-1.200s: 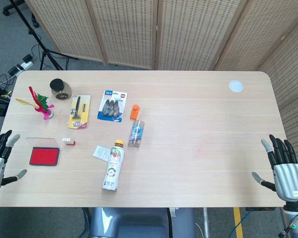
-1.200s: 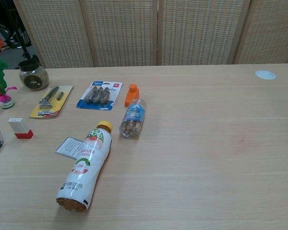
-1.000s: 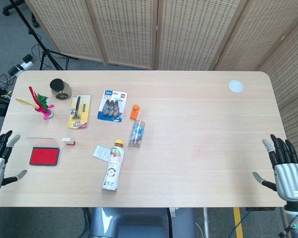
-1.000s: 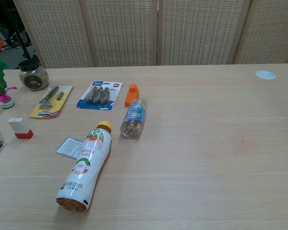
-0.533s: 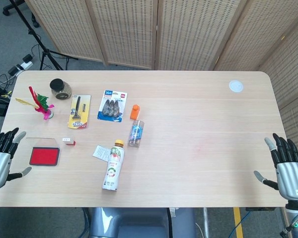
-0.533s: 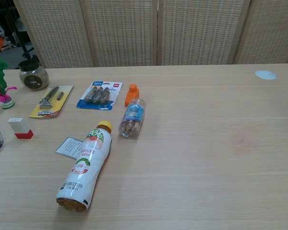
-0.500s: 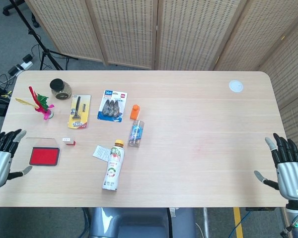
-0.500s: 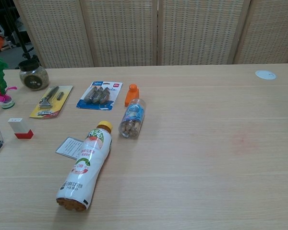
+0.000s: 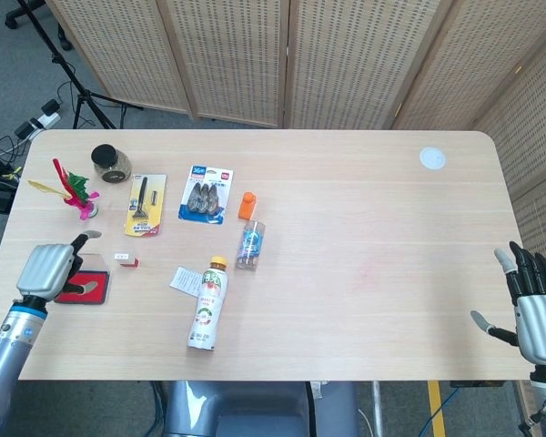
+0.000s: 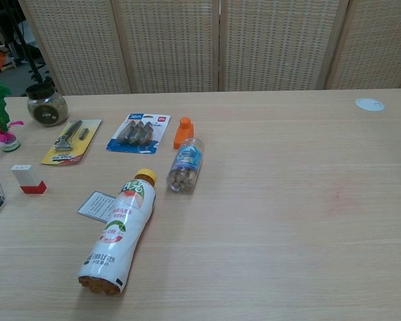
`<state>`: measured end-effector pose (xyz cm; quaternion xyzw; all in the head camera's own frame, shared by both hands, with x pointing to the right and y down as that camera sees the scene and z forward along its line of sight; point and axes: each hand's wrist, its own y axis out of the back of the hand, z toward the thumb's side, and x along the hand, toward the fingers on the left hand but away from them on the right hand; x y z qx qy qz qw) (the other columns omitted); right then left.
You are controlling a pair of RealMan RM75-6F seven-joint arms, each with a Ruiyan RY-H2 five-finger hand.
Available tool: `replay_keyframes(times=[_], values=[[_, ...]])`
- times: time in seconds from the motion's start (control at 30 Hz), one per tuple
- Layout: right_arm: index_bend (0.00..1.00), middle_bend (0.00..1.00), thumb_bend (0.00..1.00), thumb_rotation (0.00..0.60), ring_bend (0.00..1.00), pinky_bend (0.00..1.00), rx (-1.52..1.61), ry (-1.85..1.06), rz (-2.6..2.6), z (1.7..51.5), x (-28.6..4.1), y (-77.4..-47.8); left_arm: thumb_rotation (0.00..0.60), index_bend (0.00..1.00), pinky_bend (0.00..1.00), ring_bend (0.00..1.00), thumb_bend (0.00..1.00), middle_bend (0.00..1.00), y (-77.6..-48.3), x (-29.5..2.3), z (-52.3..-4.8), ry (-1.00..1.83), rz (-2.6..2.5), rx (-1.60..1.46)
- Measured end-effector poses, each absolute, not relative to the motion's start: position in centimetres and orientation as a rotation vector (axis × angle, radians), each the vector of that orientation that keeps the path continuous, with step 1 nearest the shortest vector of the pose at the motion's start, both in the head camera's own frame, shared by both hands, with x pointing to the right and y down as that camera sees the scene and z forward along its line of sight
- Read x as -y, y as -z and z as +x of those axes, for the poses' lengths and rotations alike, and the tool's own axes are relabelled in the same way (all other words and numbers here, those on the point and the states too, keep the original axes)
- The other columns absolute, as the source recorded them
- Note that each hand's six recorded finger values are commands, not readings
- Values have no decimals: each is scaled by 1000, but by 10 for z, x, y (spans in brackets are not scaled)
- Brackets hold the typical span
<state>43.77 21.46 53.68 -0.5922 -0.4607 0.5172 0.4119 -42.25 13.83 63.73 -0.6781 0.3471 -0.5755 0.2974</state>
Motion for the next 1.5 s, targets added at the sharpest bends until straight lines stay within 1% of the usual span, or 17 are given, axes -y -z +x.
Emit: replay_keyframes(times=[0.1, 0.33, 0.37, 0.47, 0.53, 0.7, 0.8, 0.93, 1.13, 1.5], values=[[0, 0, 0, 600, 0, 0, 1163, -1304, -1494, 439, -214, -537, 600, 435, 926, 918, 123, 1000, -649, -133, -422, 1575, -1821, -931], [0, 0, 0, 600, 0, 0, 1168, -1321, -1504, 442, -213, -539, 600, 456, 926, 918, 132, 1000, -683, -126, -421, 1668, -1827, -938], [0, 0, 0, 600, 0, 0, 1167, -1324, -1505, 442, -213, -540, 600, 456, 926, 918, 138, 1000, -686, -124, -420, 1670, -1816, -937], [0, 0, 0, 600, 0, 0, 1163, -1331, -1509, 443, -213, -541, 600, 456, 926, 918, 200, 1000, -693, -121, -419, 1681, -1810, -961], [0, 0, 0, 600, 0, 0, 1162, -1334, -1511, 443, -213, -542, 600, 458, 926, 918, 238, 1000, -696, -119, -418, 1688, -1812, -966], [0, 0, 0, 600, 0, 0, 1166, -1339, -1514, 444, -212, -543, 600, 494, 926, 918, 247, 1000, -703, -117, -415, 1705, -1821, -958], [0, 0, 0, 600, 0, 0, 1169, -1342, -1515, 444, -212, -543, 600, 495, 926, 918, 252, 1000, -705, -116, -414, 1711, -1825, -952], [0, 0, 0, 600, 0, 0, 1171, -1344, -1520, 445, -212, -544, 600, 503, 926, 918, 290, 1000, -709, -115, -408, 1707, -1833, -949], [0, 0, 0, 600, 0, 0, 1177, -1346, -1526, 446, -211, -544, 600, 512, 926, 918, 294, 1000, -717, -116, -402, 1727, -1829, -938], [0, 0, 0, 600, 0, 0, 1180, -1357, -1532, 449, -211, -545, 600, 512, 926, 918, 298, 1000, -722, -115, -396, 1741, -1816, -926]])
